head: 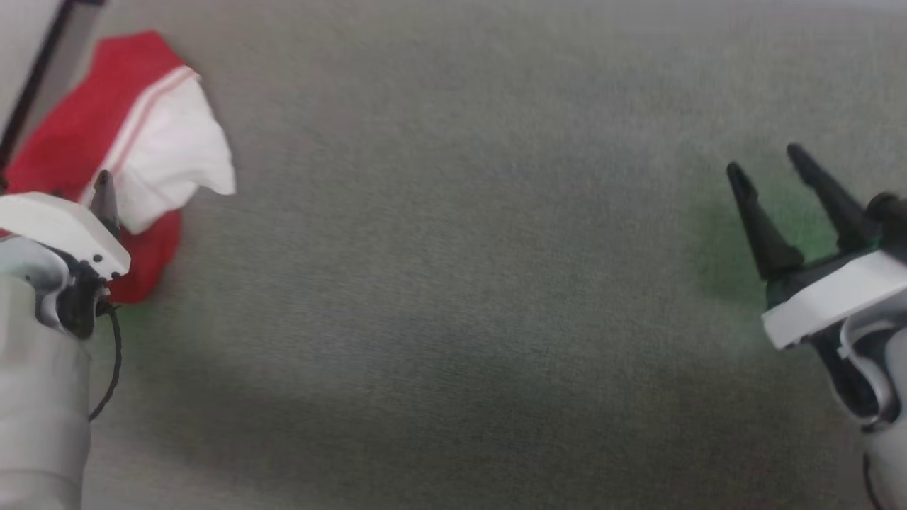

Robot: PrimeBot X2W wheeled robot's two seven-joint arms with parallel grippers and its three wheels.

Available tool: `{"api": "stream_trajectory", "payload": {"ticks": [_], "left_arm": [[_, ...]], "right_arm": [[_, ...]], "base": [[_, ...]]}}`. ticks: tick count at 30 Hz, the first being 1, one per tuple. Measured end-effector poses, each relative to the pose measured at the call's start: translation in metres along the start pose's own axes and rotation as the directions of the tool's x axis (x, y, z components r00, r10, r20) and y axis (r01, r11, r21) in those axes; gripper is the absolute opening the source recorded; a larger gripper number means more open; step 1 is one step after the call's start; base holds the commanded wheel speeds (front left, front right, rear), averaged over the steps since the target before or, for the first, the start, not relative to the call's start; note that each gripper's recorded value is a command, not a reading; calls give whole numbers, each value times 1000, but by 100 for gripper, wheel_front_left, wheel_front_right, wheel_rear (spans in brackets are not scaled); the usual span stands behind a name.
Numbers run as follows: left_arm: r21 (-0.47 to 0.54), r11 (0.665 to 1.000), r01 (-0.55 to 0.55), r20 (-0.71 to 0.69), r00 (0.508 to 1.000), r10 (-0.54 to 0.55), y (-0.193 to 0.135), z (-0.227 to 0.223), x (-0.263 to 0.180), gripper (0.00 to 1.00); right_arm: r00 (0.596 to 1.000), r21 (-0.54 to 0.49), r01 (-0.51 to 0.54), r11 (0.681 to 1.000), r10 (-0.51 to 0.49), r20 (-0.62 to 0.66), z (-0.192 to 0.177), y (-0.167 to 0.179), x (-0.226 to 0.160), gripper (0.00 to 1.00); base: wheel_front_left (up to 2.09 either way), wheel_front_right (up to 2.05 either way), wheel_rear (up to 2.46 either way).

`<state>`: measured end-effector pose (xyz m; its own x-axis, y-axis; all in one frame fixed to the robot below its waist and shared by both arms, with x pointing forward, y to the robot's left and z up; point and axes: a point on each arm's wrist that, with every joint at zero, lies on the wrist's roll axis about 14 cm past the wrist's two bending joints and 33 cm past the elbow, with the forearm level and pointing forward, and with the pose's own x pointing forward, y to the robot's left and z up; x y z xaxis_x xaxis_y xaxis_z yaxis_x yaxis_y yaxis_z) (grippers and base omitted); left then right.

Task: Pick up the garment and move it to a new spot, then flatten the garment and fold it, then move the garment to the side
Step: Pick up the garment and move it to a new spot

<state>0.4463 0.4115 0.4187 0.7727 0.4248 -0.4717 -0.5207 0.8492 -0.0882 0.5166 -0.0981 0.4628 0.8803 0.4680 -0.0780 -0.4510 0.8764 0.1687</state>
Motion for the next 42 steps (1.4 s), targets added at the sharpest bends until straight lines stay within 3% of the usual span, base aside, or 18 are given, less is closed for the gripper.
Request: {"api": "stream_trajectory", "payload": {"ticks": [6,19,20,23,27,32,38,42], "left_arm": [[-50,995,-85,-271,960,69,-5,-55,25,100],[-55,990,-128,-420,903,93,-16,-73,40,100],[-33,992,-120,-408,908,96,-16,-71,40,0],[39,995,-92,-355,929,100,-20,-64,39,0],[61,996,-72,-237,968,84,-19,-36,36,0],[130,991,-35,-6,999,36,-19,41,29,0],[218,976,-7,192,981,-36,-21,114,3,0],[280,960,5,347,932,-106,-26,182,-32,0]], "right_arm": [[998,-33,17,999,-19,-53,-17,-20,2,100],[997,-60,37,998,-40,-62,-15,-34,5,100],[997,-60,37,997,-41,-60,-15,-34,6,100],[998,-63,40,997,-43,-49,-10,-34,6,100],[998,-65,41,997,-43,-35,-2,-30,5,100],[999,-54,34,998,-35,-3,10,-19,1,100],[999,-38,20,999,-18,46,27,0,-6,100],[996,-30,3,1000,0,84,42,18,-14,100]], "base": [[0,0,0],[0,0,0],[0,0,0],[0,0,0],[0,0,0],[0,0,0],[0,0,0],[0,0,0]]}}
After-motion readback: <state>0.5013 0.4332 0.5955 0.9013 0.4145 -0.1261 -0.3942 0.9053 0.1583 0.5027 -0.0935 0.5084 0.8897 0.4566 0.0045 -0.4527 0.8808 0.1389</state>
